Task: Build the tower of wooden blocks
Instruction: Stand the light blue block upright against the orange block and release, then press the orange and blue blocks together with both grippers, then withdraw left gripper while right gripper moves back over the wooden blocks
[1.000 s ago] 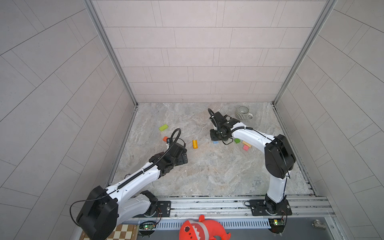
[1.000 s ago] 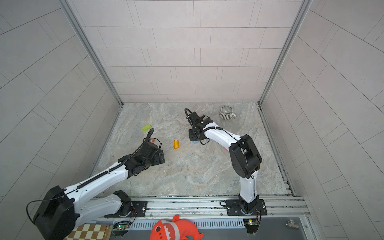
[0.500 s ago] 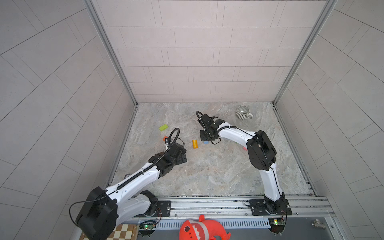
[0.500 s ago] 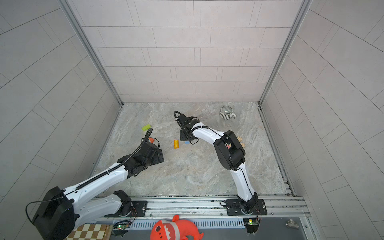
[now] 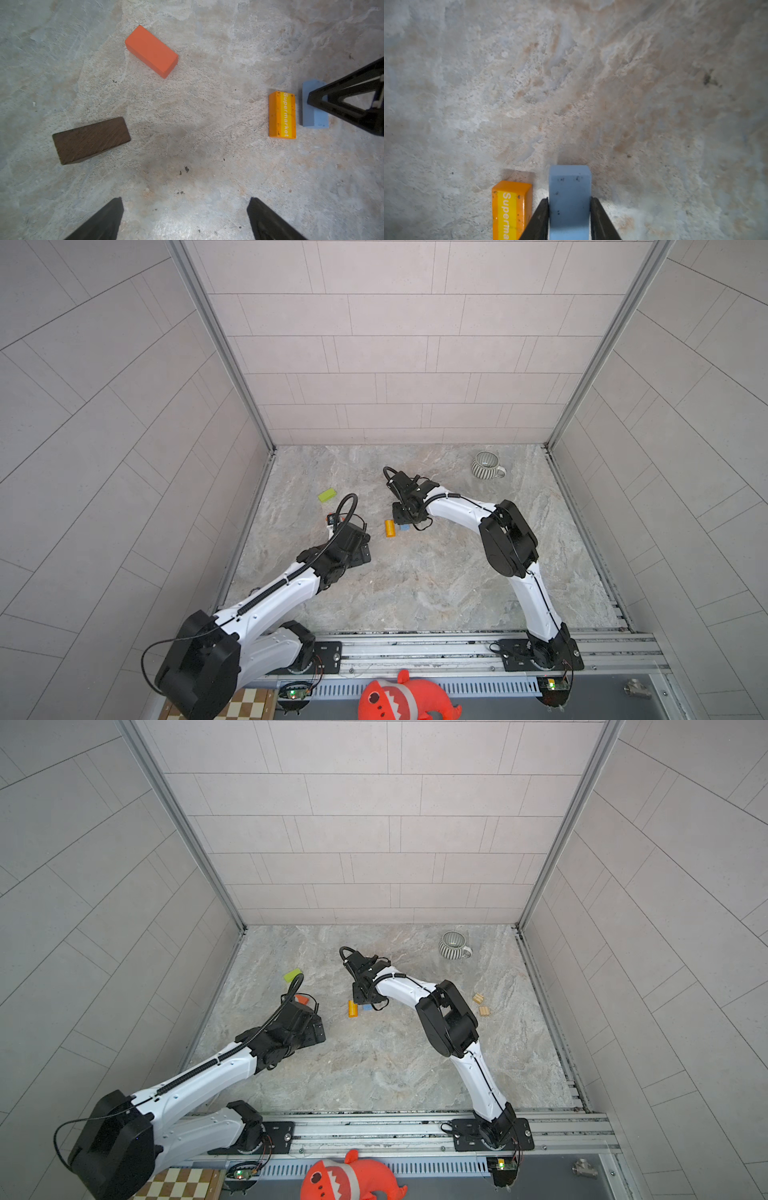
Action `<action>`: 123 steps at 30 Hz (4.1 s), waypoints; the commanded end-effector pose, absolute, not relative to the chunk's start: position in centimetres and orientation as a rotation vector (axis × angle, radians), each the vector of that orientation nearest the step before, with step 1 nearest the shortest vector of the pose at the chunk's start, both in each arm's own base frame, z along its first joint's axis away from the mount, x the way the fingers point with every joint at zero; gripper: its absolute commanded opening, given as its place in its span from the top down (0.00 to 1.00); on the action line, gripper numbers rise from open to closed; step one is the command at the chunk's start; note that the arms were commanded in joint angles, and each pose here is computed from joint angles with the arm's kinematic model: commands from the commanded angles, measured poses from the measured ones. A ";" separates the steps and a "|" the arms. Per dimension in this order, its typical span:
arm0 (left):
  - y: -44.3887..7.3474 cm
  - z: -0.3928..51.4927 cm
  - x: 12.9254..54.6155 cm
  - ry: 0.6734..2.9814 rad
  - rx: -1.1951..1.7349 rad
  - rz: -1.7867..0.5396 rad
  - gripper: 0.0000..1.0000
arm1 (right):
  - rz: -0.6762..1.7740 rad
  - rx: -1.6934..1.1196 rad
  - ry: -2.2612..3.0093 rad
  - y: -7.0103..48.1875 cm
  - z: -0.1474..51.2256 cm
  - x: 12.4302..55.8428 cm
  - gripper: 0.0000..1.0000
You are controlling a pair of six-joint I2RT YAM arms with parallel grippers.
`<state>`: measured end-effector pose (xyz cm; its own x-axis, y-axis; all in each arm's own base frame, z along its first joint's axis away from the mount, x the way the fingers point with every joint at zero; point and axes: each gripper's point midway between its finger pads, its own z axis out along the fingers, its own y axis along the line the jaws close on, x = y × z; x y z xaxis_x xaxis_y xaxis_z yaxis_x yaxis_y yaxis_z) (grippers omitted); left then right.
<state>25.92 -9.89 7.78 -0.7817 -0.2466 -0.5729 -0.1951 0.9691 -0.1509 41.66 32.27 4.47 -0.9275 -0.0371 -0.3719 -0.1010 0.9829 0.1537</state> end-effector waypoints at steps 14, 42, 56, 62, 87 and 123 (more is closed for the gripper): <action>-12.4 8.8 29.1 2.513 -0.260 -0.180 0.55 | 0.449 -0.051 2.664 29.2 10.5 40.8 0.70; -19.6 2.4 36.1 2.618 -0.287 -0.396 1.00 | 1.001 -0.077 2.640 27.3 4.6 43.3 0.97; -22.2 2.3 38.5 2.623 -0.300 -0.499 1.00 | 1.037 -0.073 2.630 27.2 4.0 43.8 0.98; -22.8 2.2 39.1 2.630 -0.303 -0.517 1.00 | 1.054 -0.076 2.647 27.3 3.3 43.5 0.98; -21.5 6.8 38.0 2.580 -0.279 -0.484 0.80 | 0.848 -0.004 2.658 21.6 6.9 43.0 0.93; -11.8 6.4 27.1 2.553 -0.119 -0.147 0.08 | 0.008 0.763 2.554 1.7 7.3 34.1 0.19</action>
<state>27.20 -12.31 6.77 -0.8232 -0.1668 -0.5428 -0.0719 0.9788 -0.1917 33.57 2.46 7.55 -0.7622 0.4760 -0.4386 0.4588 0.8753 0.1526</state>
